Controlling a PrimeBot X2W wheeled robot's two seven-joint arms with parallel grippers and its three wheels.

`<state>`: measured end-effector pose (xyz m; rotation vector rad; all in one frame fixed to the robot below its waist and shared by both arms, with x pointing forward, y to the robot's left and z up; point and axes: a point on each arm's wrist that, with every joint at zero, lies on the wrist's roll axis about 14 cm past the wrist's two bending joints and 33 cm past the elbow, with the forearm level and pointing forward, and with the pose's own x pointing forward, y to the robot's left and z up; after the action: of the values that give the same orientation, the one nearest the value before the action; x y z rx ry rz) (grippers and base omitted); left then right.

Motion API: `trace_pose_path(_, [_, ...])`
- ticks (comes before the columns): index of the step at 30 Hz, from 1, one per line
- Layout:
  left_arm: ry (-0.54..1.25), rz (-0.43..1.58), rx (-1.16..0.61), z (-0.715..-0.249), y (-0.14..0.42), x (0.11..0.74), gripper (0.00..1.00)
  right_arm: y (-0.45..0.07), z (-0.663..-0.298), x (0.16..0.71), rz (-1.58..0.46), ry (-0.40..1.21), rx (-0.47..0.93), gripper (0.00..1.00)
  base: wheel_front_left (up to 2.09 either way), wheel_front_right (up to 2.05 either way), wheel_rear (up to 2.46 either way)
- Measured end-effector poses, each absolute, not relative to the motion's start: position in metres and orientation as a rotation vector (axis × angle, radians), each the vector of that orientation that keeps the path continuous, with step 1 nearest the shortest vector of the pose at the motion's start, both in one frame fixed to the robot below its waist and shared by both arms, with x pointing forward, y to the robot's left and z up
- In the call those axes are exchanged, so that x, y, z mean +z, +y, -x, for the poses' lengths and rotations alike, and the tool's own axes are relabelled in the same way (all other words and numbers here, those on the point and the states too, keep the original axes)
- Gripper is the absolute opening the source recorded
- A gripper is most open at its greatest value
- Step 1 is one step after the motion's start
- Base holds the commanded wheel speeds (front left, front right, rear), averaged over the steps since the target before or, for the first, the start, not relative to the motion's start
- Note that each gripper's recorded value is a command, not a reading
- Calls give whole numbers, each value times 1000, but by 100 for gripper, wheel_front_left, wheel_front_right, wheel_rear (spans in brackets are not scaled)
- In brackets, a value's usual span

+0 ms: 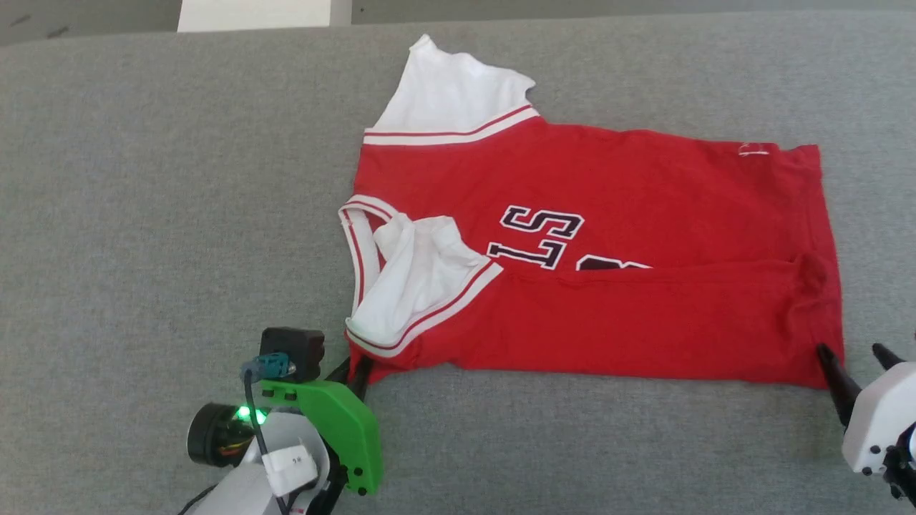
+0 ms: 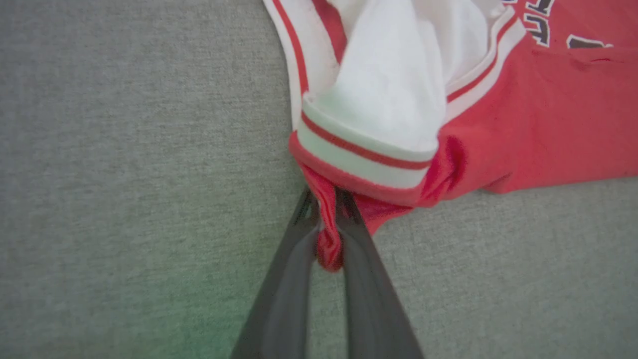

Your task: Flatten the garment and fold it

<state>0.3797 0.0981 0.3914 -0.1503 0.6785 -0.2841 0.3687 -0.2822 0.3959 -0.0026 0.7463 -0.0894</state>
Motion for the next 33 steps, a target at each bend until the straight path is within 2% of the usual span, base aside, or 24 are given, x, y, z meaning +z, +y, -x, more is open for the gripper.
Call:
trace_pose_path(3, [682, 151, -275, -382, 101, 389, 0, -274, -364, 377, -8, 831, -68, 98, 0, 0, 0])
trace_pose_path(4, [684, 150, -269, -382, 102, 388, 0, -271, -363, 373, -17, 850, -65, 73, 0, 0, 0])
trace_pose_path(5, [685, 150, -265, -382, 103, 388, 0, -270, -363, 371, -22, 862, -62, 0, 0, 0, 0])
trace_pose_path(12, [651, 146, -232, -384, 111, 397, 0, -266, -366, 381, -44, 843, -64, 0, 0, 0, 0])
trace_pose_path(17, [576, 164, -194, -384, 122, 421, 0, -272, -374, 416, -38, 717, -79, 0, 0, 0, 0])
trace_pose_path(22, [567, 181, -166, -363, 134, 436, 0, -279, -368, 446, -41, 630, -103, 0, 0, 0, 0])
trace_pose_path(33, [822, 369, -63, -280, 131, 387, 0, -282, -313, 411, -113, 767, -177, 0, 0, 0, 0])
